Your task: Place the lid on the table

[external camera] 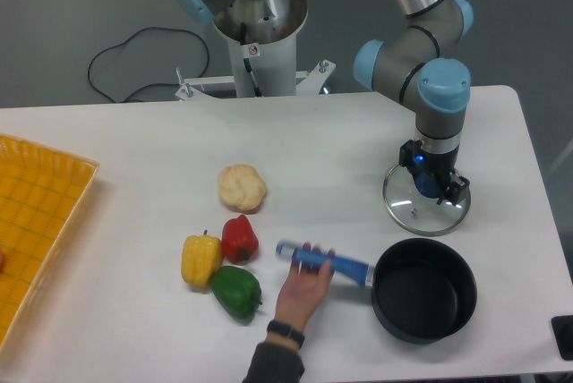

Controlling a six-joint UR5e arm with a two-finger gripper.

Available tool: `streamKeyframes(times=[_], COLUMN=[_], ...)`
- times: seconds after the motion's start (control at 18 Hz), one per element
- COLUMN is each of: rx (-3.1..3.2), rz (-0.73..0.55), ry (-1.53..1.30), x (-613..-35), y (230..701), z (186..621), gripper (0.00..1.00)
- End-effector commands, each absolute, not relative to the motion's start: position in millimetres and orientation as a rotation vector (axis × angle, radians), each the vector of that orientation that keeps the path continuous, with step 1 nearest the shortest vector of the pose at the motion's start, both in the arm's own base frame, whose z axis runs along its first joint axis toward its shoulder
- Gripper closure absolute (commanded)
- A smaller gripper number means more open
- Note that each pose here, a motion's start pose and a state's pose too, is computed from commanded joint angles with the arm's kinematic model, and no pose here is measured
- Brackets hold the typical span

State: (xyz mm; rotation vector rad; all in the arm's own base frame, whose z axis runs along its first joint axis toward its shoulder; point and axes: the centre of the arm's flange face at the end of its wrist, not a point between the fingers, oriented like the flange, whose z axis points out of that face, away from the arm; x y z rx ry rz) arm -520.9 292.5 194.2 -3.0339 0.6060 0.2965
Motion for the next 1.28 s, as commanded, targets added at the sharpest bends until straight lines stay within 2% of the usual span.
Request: streamKeyframes(times=[0.33, 0.39, 0.56, 1.28], rx=[-3.034, -3.034, -3.033, -3.035], rz=[0.294, 0.294, 0.294, 0.289], ry=[0.606, 0.606, 0.611, 0.601], x=[-521.0, -521.0, -520.5, -509.7], y=[292.6, 292.6, 293.3, 291.1], z=[193.3, 193.3, 193.3, 199.7], gripper=[0.19, 0.13, 0.10, 0.09])
